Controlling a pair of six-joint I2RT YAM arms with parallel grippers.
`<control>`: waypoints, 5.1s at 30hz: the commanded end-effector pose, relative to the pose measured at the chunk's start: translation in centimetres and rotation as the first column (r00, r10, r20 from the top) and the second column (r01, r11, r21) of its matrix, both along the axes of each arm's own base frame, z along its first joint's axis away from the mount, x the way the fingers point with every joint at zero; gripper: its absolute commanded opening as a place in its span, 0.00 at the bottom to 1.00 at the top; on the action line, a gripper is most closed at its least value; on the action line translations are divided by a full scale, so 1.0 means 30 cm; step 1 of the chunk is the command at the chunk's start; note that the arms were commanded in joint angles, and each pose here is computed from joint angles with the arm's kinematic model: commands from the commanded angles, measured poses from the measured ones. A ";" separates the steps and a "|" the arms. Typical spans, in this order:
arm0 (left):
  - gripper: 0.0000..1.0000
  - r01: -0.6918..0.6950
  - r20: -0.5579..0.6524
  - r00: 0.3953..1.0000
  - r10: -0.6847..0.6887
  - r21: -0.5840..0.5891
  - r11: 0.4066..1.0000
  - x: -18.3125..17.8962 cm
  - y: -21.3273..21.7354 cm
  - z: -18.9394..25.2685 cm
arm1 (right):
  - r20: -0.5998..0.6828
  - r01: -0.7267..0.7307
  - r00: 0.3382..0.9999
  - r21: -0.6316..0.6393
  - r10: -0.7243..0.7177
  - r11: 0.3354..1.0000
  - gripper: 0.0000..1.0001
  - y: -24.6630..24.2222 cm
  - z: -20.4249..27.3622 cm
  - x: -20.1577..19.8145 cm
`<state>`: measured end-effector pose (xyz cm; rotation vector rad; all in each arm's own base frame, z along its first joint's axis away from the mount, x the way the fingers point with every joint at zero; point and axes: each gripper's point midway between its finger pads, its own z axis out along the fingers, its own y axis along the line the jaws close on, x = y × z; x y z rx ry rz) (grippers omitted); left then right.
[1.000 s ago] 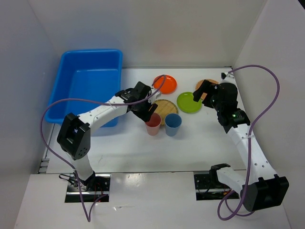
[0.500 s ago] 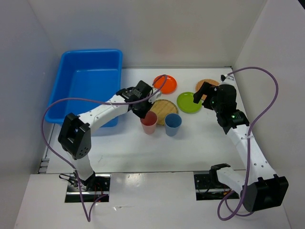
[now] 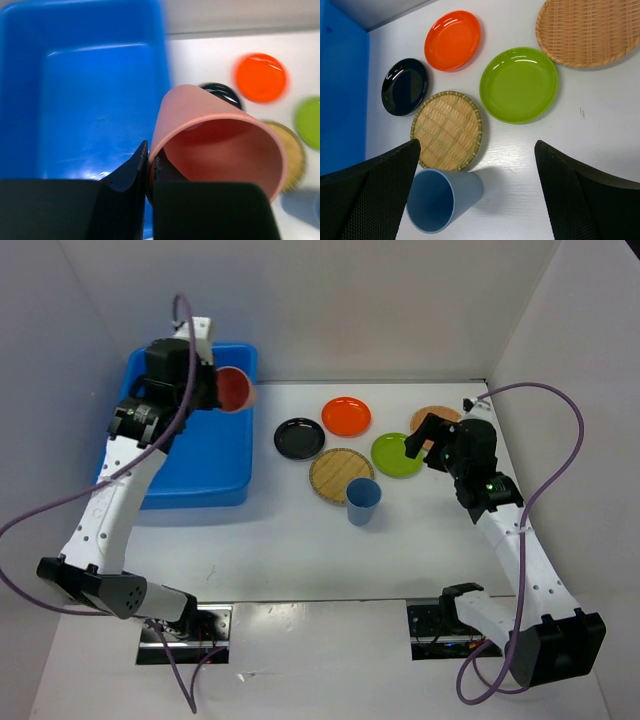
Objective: Place the mixed dishes into the plastic bin
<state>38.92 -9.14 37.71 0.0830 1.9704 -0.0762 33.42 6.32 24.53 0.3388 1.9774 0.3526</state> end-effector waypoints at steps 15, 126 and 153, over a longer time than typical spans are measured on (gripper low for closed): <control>0.00 -0.512 -0.402 0.801 0.444 -0.073 0.856 0.007 0.711 -0.451 | 0.057 -0.067 0.996 0.024 0.065 0.997 0.99 0.037 0.041 -0.004; 0.94 0.598 -0.485 0.693 -0.534 -0.029 0.801 -0.161 -0.922 -0.785 | -0.085 0.329 0.942 0.045 -0.325 0.943 0.99 -0.050 -0.066 -0.040; 0.00 0.496 -0.163 0.840 -0.517 -0.152 0.855 -0.122 -0.663 -0.150 | 0.001 -0.019 1.000 0.109 0.019 0.994 0.99 0.164 -0.024 0.123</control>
